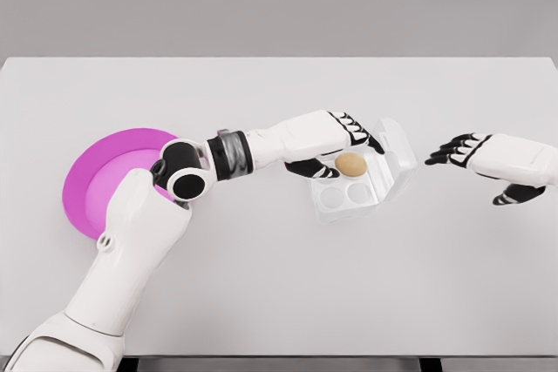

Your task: Pack egg into the box and close the box lid

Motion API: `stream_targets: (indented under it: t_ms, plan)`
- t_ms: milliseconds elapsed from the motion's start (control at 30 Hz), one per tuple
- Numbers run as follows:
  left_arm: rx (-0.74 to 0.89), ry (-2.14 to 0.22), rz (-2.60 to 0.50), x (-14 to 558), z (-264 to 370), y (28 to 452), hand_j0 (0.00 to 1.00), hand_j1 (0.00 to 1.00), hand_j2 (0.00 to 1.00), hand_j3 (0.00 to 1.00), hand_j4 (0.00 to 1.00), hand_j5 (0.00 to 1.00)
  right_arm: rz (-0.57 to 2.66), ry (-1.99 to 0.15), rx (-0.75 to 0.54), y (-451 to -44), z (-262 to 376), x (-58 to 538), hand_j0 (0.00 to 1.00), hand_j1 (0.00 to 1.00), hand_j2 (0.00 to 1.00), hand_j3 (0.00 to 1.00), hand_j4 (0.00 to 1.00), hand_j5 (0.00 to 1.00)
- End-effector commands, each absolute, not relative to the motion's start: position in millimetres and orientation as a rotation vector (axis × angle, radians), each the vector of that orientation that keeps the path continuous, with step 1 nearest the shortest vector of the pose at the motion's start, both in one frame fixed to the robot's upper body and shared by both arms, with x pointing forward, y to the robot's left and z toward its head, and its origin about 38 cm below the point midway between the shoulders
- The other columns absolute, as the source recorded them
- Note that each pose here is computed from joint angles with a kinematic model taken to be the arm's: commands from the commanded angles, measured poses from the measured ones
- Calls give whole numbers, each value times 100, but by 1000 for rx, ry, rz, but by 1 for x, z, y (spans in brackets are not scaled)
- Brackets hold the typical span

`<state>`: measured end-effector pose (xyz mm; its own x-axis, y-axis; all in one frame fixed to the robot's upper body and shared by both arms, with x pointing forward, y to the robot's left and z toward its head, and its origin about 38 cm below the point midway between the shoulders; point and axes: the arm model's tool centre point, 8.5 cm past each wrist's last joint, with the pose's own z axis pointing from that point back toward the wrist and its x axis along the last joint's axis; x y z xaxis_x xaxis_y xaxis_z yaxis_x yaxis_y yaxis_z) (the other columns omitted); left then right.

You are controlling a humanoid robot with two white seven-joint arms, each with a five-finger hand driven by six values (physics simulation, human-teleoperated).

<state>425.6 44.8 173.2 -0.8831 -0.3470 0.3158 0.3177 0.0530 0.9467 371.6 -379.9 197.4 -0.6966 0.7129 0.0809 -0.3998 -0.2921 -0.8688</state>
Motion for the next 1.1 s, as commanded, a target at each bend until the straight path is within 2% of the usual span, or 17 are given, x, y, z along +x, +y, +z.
stream_targets:
  t_ms: [0,100,200,300,400,467,633,733,1067]
  plan:
    - [45,-1894,-1871,426,181,50,82,82,82,82,82,82,2032,-1251,-417,-376,198,371,100,100,100,100,100,100]
    - [98,-1923,-1844,428,194,68,94,94,94,94,94,94,2032,-1253,-420,-377,199,372,100,100,100,100,100,100]
    - [94,-1985,-1818,423,214,99,98,98,98,98,98,98,2031,-1255,-419,-376,198,372,100,100,100,100,100,100]
    - [75,-2021,-1800,413,232,144,100,100,100,100,100,100,2035,-1263,-417,-373,199,372,100,100,100,100,100,100]
    - [59,-2010,-1784,399,253,207,100,100,100,100,100,100,2049,-1278,-412,-367,201,369,100,100,100,100,100,100]
    - [104,-1969,-1745,398,263,251,100,100,100,100,100,100,2056,-1284,-412,-365,202,369,100,100,100,100,100,100]
    - [216,-1842,-1687,389,263,322,100,100,100,100,100,100,2085,-1304,-399,-354,204,365,100,100,100,100,100,100]
    - [246,-1804,-1674,387,261,338,100,100,100,100,100,100,2095,-1313,-396,-351,206,364,100,100,100,100,100,100]
    - [248,-1799,-1675,387,260,339,100,100,100,100,100,100,2145,-1385,-341,-321,206,354,100,100,100,100,100,100]
